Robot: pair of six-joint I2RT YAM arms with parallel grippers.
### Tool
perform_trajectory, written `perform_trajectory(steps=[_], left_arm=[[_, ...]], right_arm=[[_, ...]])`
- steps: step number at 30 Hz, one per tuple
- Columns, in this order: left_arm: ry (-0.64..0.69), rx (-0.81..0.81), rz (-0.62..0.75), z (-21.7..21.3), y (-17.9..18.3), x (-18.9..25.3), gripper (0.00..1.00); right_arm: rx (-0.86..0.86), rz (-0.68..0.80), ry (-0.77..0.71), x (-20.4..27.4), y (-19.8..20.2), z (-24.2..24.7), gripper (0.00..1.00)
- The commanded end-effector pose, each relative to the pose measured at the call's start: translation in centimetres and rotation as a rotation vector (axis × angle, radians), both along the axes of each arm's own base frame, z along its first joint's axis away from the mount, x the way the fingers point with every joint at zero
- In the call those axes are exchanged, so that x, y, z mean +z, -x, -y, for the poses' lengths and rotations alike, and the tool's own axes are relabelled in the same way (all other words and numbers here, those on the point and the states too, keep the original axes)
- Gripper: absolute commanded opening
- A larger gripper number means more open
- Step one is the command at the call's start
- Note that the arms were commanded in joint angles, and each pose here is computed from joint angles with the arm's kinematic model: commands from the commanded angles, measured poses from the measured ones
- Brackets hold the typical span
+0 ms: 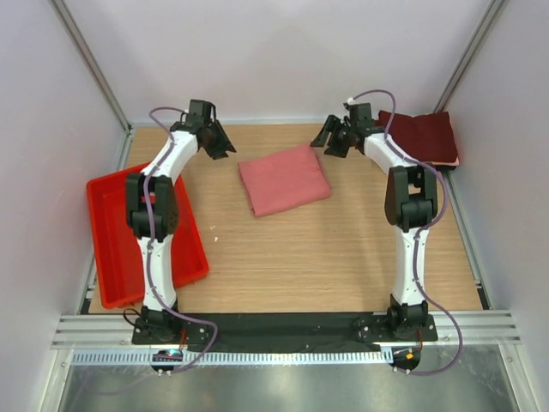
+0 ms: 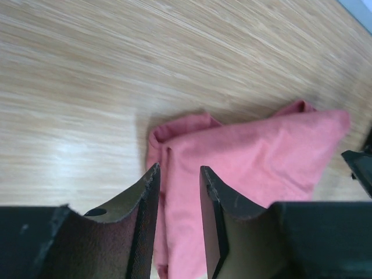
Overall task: Fold and stack the t-shirts
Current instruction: Fold the tshirt
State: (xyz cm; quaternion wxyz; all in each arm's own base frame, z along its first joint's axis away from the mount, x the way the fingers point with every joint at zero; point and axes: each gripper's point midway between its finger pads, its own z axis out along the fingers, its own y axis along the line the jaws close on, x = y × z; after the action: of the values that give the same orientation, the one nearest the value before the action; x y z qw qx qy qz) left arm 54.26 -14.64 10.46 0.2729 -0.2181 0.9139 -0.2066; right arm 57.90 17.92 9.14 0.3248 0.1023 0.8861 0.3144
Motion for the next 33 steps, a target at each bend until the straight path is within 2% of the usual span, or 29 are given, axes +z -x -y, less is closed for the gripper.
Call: perform_trajectory(steps=[1, 6, 8, 14, 20, 23, 26, 27, 30, 33], left_arm=[[0.006, -0.107, 0.101, 2.6, 1.5, 4.5, 0.34], [0.097, -0.213, 0.076, 6.0, 2.8, 2.6, 0.29], [0.104, -0.201, 0.050, 6.0, 2.6, 1.0, 0.28], [0.092, -0.169, -0.002, 5.7, 1.4, -3.2, 0.28], [0.084, -0.113, -0.007, 4.5, -1.1, -4.3, 0.28], [0.029, -0.081, -0.016, 3.4, -1.8, -4.6, 0.29], [0.018, -0.094, 0.006, 3.3, -1.9, -3.2, 0.29], [0.021, -0.096, 0.037, 3.3, -1.9, -1.4, 0.29], [-0.003, -0.115, 0.067, 3.1, -0.8, 0.7, 0.31], [-0.072, -0.155, 0.087, 3.7, 2.5, 3.2, 0.33]], right_arm=[[0.063, 0.036, 0.091, 4.7, 3.6, 1.1, 0.68], [0.200, -0.014, 0.096, 2.6, 7.4, 0.6, 0.62], [0.232, -0.030, 0.090, 1.8, 8.4, 0.4, 0.59], [0.296, -0.095, 0.144, -1.9, 10.4, 1.3, 0.58], [0.289, -0.150, 0.177, -4.0, 11.7, 2.1, 0.56], [0.271, -0.167, 0.126, -4.3, 12.3, 1.6, 0.48], [0.242, -0.184, 0.079, -4.7, 13.3, 1.2, 0.35], [0.232, -0.185, 0.068, -4.7, 13.5, 1.2, 0.27], [0.198, -0.204, 0.034, -4.9, 14.6, 1.0, 0.18], [0.162, -0.217, 0.007, -4.5, 15.8, 1.0, 0.12]])
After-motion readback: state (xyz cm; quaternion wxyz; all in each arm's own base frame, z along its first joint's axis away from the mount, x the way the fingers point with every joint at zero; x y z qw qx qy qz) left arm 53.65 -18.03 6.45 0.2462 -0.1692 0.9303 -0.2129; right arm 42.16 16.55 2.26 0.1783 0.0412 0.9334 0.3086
